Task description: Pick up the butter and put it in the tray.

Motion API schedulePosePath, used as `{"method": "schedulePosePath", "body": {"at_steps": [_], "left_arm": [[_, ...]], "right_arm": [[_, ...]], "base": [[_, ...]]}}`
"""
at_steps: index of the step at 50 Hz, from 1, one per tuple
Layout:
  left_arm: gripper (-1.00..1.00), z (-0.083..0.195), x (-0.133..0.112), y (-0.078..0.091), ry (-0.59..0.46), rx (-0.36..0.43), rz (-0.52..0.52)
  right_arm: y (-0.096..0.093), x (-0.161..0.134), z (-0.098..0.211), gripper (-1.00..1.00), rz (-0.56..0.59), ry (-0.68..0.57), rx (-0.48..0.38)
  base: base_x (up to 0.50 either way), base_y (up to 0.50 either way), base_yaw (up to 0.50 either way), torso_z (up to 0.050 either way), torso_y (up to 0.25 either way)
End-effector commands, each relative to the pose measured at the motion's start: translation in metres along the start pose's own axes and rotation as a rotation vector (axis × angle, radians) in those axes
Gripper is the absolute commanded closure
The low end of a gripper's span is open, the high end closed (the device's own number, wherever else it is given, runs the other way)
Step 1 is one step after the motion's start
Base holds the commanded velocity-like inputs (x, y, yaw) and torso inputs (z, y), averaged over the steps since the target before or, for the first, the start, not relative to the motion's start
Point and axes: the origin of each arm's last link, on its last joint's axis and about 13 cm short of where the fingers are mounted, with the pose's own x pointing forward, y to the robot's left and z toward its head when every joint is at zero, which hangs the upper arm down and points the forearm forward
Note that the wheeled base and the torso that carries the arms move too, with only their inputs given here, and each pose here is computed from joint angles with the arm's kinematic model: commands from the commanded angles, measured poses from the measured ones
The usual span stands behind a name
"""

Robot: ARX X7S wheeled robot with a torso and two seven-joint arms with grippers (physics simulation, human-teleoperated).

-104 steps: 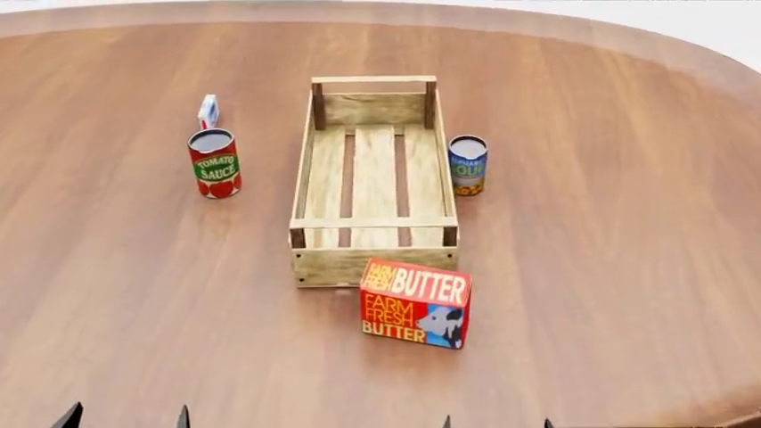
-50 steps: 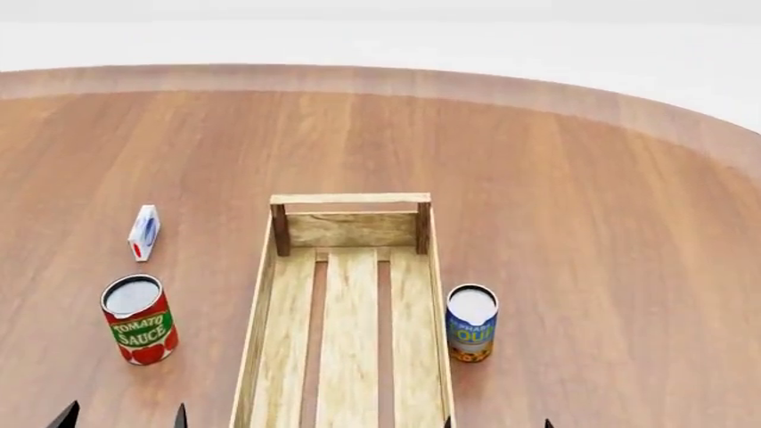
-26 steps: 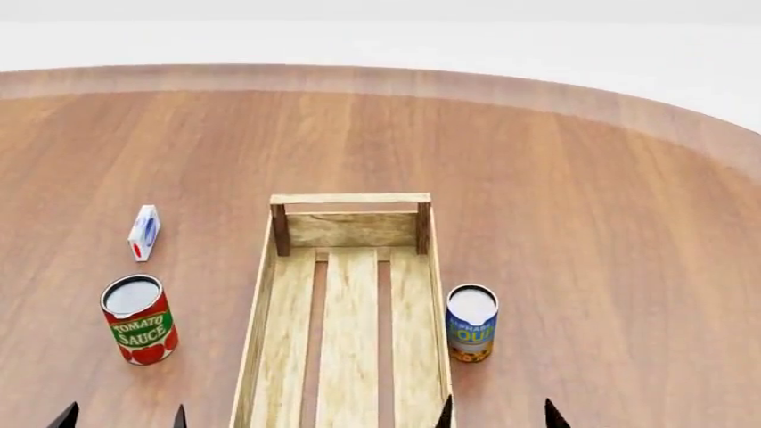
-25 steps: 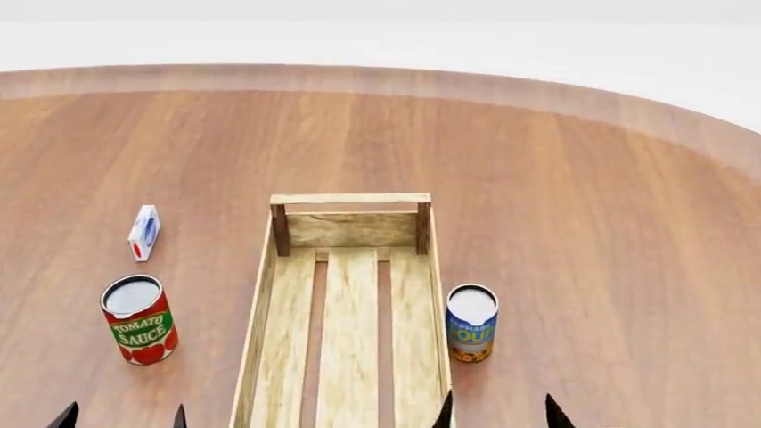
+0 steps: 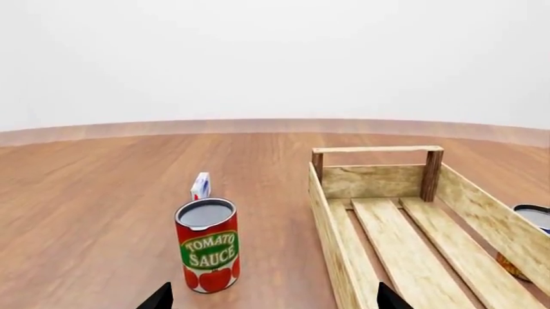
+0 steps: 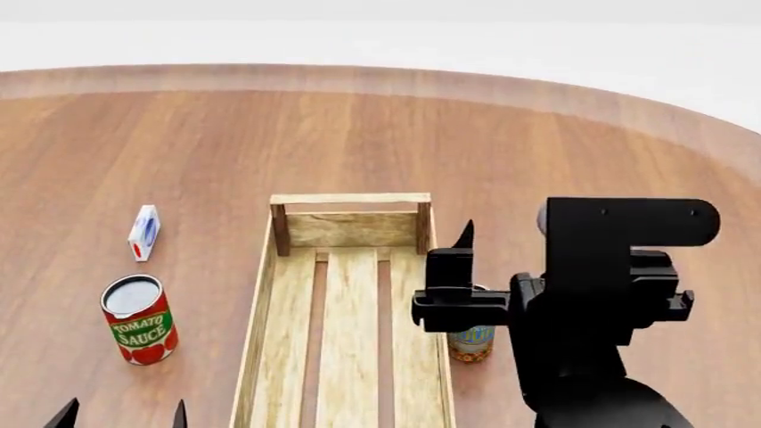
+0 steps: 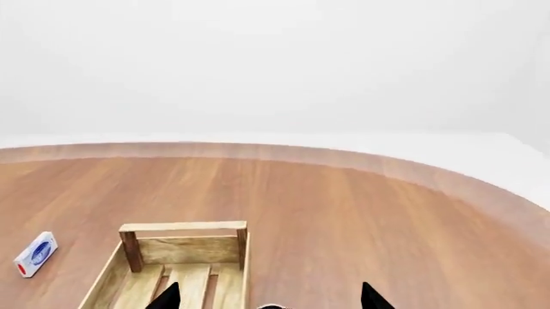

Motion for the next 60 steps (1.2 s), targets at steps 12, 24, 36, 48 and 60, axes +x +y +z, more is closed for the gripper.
{"method": "schedulePosePath", "body": {"at_steps": [12, 24, 36, 48, 60], "left_arm": [[-1.00, -0.002, 0.001, 0.002, 0.005, -0.007, 0.003], [-1.00, -0.004, 0.002, 0.000, 0.017, -0.012, -0.001], [-1.00, -0.004, 0.003, 0.001, 0.018, -0.012, 0.001], [-1.00, -0.005, 0.004, 0.002, 0.017, -0.007, 0.006], [-1.00, -0.004, 0.003, 0.002, 0.016, -0.005, 0.006]], "right_arm": [[-0.004, 0.007, 0.037, -1.00, 0.118, 0.102, -0.189], [-0.010, 0.008, 0.060, -1.00, 0.572, 0.304, -0.742], [-0.008, 0.008, 0.058, -1.00, 0.625, 0.467, -1.028], [-0.005, -0.008, 0.022, -1.00, 0.785, 0.664, -1.129], [-0.005, -0.009, 0.020, -1.00, 0.787, 0.686, -1.124]], "base": [[0.00, 0.00, 0.00, 0.000, 0.000], [0.00, 0.00, 0.00, 0.000, 0.000], [0.00, 0.00, 0.00, 0.000, 0.000], [0.00, 0.00, 0.00, 0.000, 0.000], [0.00, 0.00, 0.00, 0.000, 0.000]]}}
